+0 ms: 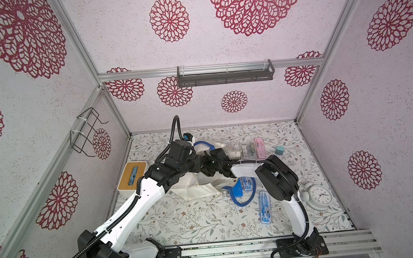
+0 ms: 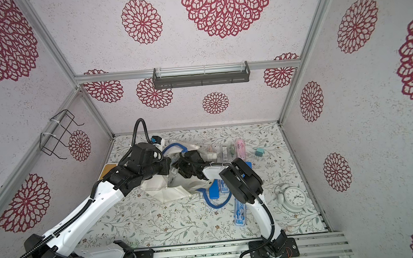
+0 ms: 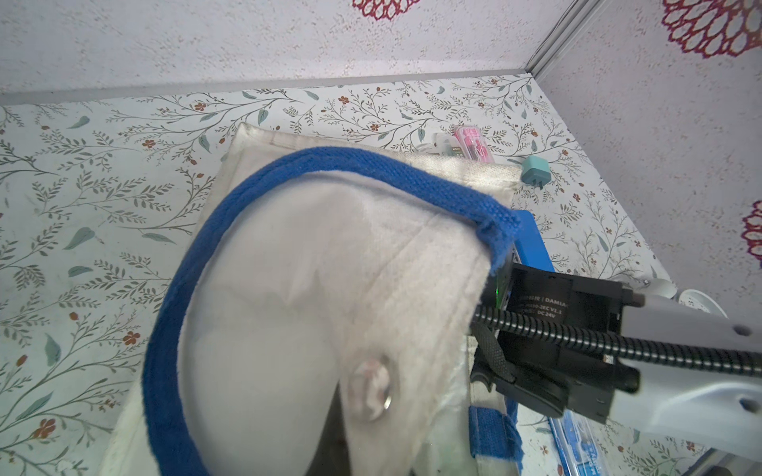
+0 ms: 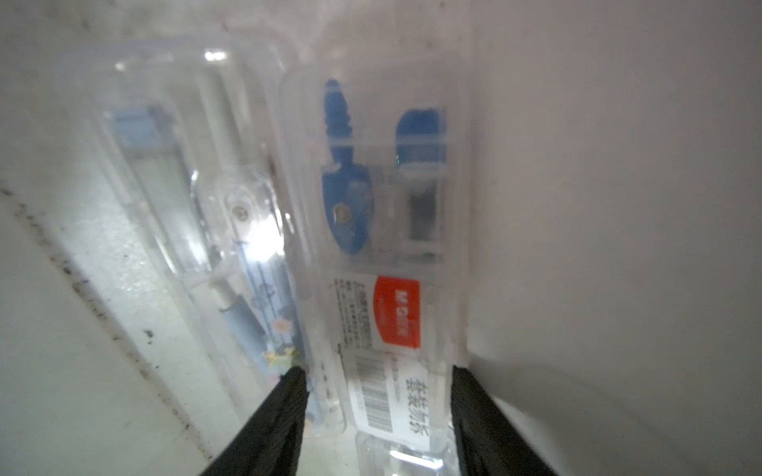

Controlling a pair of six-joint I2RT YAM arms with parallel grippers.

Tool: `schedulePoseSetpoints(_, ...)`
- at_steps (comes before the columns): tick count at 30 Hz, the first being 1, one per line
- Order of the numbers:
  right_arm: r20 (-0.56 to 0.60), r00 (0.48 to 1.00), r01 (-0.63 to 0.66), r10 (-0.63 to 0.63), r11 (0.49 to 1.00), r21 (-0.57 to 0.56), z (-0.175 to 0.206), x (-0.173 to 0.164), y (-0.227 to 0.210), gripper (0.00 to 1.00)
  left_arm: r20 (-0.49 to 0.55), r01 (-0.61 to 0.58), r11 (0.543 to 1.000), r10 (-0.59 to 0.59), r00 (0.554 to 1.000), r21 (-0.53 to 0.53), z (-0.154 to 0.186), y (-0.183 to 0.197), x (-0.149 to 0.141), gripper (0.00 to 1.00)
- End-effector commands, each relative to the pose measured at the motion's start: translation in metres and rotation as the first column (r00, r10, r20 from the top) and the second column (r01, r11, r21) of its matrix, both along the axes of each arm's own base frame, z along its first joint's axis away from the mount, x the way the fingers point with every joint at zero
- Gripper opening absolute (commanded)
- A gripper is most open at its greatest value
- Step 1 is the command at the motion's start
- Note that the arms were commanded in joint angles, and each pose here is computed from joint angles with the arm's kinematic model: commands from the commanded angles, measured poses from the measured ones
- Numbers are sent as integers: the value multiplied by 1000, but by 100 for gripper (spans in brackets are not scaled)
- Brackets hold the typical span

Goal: Take out the compass set from the canvas bag
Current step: Adjust the canvas bag at the center of the board.

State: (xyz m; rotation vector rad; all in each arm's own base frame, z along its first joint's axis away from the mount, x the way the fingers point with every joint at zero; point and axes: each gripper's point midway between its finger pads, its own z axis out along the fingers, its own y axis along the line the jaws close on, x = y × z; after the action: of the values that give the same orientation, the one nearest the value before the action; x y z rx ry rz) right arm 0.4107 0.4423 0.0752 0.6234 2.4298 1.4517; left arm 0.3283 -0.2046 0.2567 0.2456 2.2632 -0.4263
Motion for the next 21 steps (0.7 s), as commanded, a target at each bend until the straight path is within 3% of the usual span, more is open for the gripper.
schedulePoseSetpoints(1, 125, 992, -5, -13, 990, 140, 48, 23, 9, 58, 55, 20, 997, -16, 998, -74, 17, -14, 1, 0)
schedulePoseSetpoints(21, 279, 960, -112, -17, 892, 437, 128, 27, 39, 40, 57, 48, 996, -44, 997, -70, 13, -13, -5, 0)
